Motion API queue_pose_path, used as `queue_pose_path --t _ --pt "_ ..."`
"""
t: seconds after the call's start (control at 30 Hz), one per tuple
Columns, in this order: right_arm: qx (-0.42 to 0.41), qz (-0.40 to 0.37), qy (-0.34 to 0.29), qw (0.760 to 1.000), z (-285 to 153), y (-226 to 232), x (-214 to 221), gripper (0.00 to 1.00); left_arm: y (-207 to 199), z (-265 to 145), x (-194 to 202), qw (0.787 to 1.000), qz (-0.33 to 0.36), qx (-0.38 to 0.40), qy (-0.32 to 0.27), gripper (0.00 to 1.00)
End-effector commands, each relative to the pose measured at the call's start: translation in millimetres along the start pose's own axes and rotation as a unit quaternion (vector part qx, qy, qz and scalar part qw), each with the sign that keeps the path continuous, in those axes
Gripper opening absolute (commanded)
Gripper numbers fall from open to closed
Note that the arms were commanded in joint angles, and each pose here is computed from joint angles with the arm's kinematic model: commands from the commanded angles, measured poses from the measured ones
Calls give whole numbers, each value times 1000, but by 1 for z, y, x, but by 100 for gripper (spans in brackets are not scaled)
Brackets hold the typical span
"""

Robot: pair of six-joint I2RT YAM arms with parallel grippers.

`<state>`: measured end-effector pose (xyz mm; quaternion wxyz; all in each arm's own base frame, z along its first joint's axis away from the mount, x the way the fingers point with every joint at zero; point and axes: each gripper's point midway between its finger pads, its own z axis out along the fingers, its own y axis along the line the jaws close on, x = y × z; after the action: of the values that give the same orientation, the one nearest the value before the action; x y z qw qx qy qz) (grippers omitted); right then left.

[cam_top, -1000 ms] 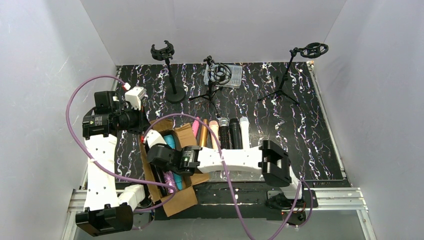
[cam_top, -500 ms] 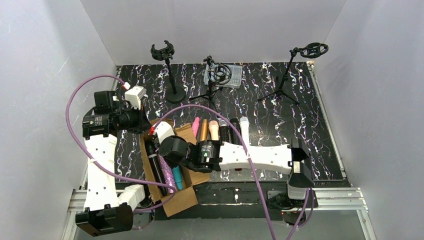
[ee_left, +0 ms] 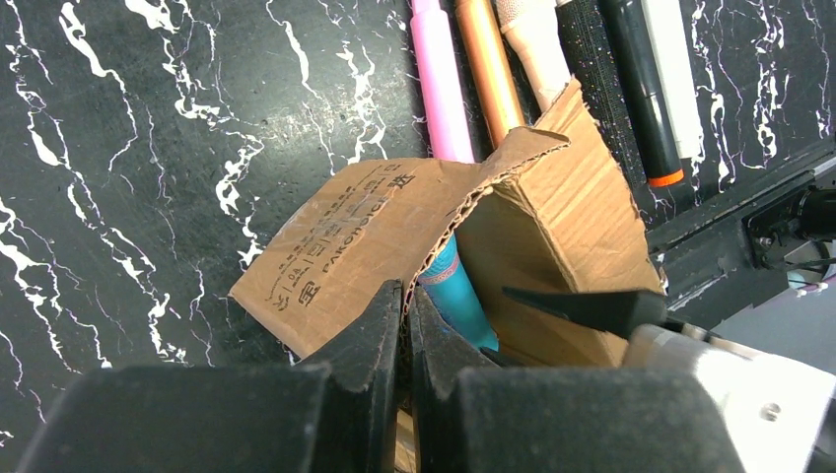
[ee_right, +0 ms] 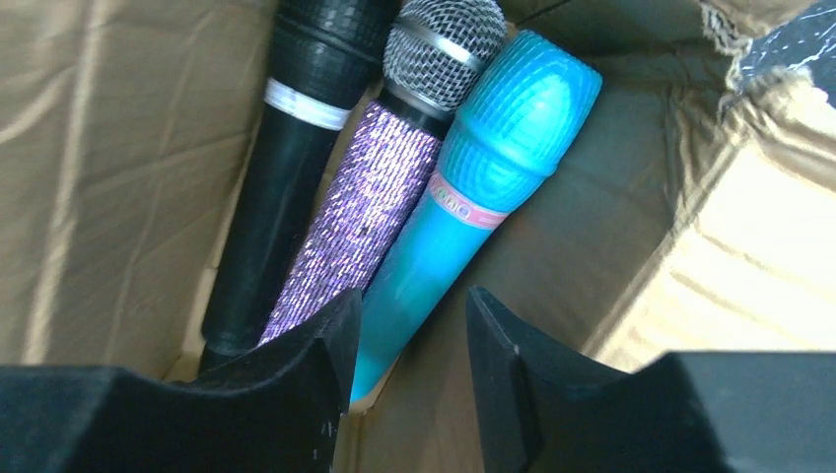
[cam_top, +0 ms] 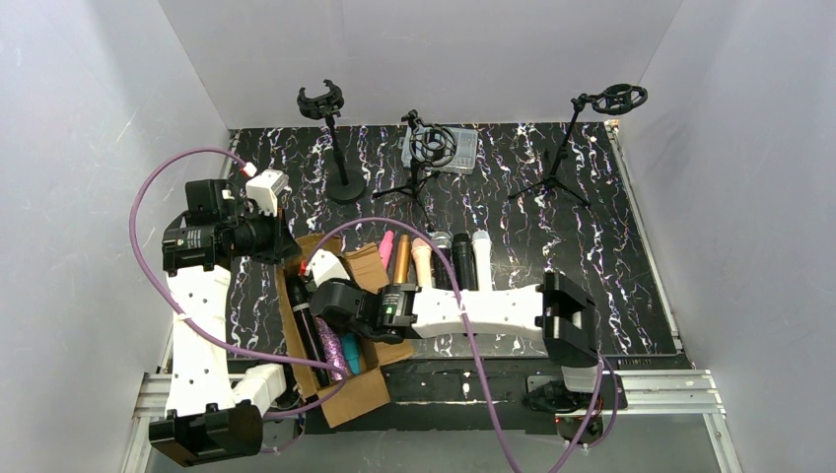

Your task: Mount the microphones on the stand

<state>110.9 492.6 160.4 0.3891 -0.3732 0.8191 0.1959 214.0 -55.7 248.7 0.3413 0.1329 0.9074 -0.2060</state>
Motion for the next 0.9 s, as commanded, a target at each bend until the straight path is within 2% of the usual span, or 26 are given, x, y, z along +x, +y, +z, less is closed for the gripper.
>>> queue_pose_path --t 0.0,0.23,0.37,0.53,0.67,0.87 --pt "48 23 -45 998 19 -20 -30 54 -18 -9 -5 999 -1 28 -20 0" --pt "89 16 -49 995 47 -29 -39 60 -21 -12 -3 999 2 30 -20 0" --pt "90 11 -42 995 58 -26 -36 64 -21 -12 -2 999 5 31 -18 0" --pt "79 13 -36 996 63 -21 -30 64 -23 -11 0 999 8 40 -18 0" --pt "85 16 -16 996 68 -19 -15 63 -22 -7 3 999 8 42 -13 0" --pt "80 16 49 995 78 -13 31 63 -8 3 12 1000 -2 21 8 0"
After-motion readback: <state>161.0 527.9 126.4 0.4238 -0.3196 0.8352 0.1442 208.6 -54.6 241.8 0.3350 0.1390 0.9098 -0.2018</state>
